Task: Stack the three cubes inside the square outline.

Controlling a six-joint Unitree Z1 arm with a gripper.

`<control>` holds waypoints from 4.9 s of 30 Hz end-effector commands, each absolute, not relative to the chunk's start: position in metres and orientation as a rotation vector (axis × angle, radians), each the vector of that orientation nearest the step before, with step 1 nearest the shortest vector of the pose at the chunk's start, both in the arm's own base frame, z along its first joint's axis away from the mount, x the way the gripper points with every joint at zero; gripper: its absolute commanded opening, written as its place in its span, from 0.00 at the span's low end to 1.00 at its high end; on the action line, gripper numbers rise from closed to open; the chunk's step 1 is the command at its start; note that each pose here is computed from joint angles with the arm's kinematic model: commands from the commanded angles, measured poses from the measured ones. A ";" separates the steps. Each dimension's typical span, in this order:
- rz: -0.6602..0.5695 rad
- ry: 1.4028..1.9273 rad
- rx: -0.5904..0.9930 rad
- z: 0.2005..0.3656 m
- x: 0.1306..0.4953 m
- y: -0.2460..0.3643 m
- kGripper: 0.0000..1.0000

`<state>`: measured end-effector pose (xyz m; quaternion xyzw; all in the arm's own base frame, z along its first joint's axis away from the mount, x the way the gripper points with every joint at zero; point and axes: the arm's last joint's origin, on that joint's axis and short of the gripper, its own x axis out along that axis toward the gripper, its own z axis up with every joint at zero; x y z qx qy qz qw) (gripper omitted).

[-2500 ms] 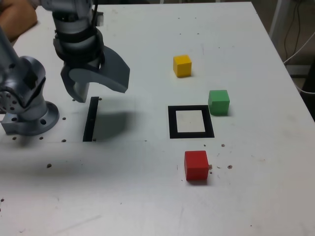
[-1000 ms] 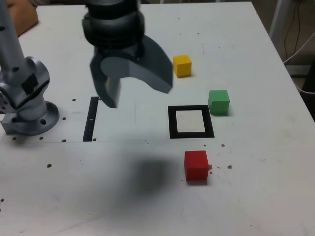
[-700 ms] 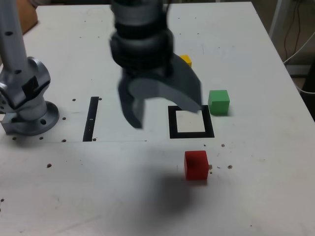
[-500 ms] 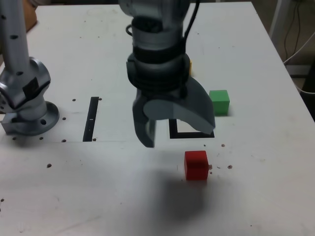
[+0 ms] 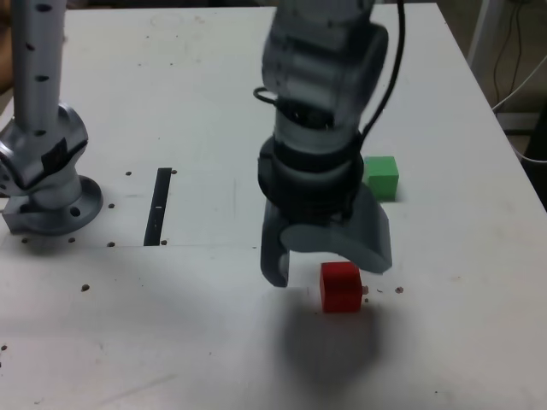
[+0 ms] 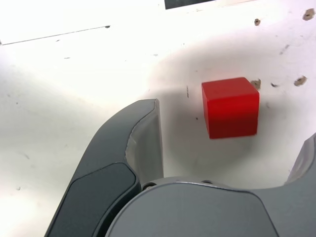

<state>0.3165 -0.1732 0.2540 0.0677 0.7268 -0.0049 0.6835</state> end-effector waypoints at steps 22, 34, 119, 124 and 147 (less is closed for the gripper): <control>0.006 1.679 0.134 0.231 0.327 -0.179 0.94; -0.008 1.641 0.141 0.224 0.340 -0.183 0.92; 0.026 1.593 0.128 0.276 0.324 -0.135 0.22; 0.036 1.612 0.133 0.289 0.320 -0.109 0.22; 0.092 1.682 0.093 0.243 0.350 -0.047 0.22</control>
